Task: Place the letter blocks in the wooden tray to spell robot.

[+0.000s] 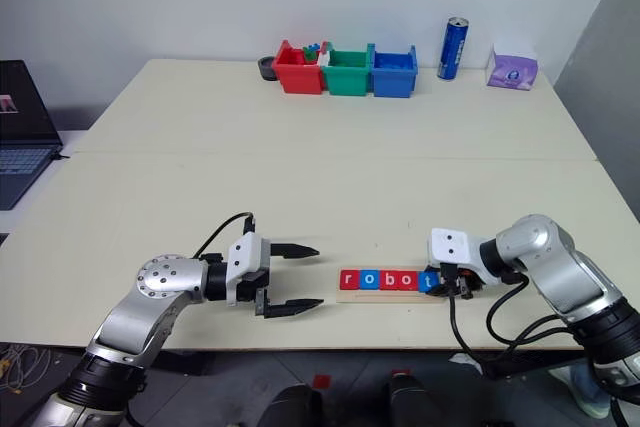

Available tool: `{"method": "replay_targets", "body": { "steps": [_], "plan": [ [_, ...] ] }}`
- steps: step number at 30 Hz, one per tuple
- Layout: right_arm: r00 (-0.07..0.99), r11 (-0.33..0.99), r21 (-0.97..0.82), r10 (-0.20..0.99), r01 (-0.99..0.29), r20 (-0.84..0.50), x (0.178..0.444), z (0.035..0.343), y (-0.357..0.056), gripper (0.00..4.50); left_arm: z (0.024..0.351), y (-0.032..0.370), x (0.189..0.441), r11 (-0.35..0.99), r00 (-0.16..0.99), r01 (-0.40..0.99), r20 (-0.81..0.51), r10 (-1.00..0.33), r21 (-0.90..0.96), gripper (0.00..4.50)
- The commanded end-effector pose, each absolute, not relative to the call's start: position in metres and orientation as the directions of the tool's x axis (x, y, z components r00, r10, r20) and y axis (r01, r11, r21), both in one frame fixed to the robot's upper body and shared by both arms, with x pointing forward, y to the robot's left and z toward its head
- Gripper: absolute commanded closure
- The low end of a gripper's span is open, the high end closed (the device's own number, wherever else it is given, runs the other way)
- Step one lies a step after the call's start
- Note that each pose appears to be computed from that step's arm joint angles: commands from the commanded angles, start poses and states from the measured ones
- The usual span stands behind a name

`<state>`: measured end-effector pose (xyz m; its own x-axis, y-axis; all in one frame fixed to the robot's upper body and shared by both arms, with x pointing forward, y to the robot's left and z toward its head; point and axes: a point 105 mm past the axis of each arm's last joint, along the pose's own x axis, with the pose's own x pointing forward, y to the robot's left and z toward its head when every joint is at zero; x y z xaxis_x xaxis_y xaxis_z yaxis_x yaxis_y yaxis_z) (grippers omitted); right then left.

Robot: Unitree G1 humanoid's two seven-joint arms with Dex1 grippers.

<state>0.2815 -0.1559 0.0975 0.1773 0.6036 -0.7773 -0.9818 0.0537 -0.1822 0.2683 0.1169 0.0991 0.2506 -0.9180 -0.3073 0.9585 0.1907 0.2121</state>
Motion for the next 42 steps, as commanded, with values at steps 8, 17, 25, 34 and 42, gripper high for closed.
{"method": "replay_targets", "body": {
  "steps": [8, 17, 25, 34, 42],
  "plan": [
    [0.216, 0.057, -0.232, 0.620, -0.971, -0.754, 0.289, 0.110, -0.151, 3.05, 0.106, 0.115, 0.268, 0.176, 0.245, 0.952, -0.279, -0.928, 0.251, 0.00],
    [0.215, 0.052, -0.233, 0.614, -0.971, -0.760, 0.289, 0.110, -0.152, 3.05, 0.103, 0.117, 0.268, 0.176, 0.245, 0.951, -0.278, -0.929, 0.253, 0.00],
    [0.212, 0.048, -0.232, 0.612, -0.972, -0.762, 0.290, 0.108, -0.151, 2.30, 0.104, 0.116, 0.267, 0.177, 0.247, 0.951, -0.277, -0.929, 0.255, 0.00],
    [0.251, 0.079, -0.265, 0.653, -0.961, -0.715, 0.287, 0.135, -0.150, 0.05, 0.104, 0.118, 0.267, 0.179, 0.248, 0.951, -0.277, -0.928, 0.252, 0.00],
    [0.354, 0.236, -0.271, 0.733, -0.933, -0.581, 0.267, 0.149, -0.156, 0.05, 0.102, 0.130, 0.273, 0.272, 0.332, 0.934, -0.285, -0.899, 0.231, 0.00]
  ]
}}
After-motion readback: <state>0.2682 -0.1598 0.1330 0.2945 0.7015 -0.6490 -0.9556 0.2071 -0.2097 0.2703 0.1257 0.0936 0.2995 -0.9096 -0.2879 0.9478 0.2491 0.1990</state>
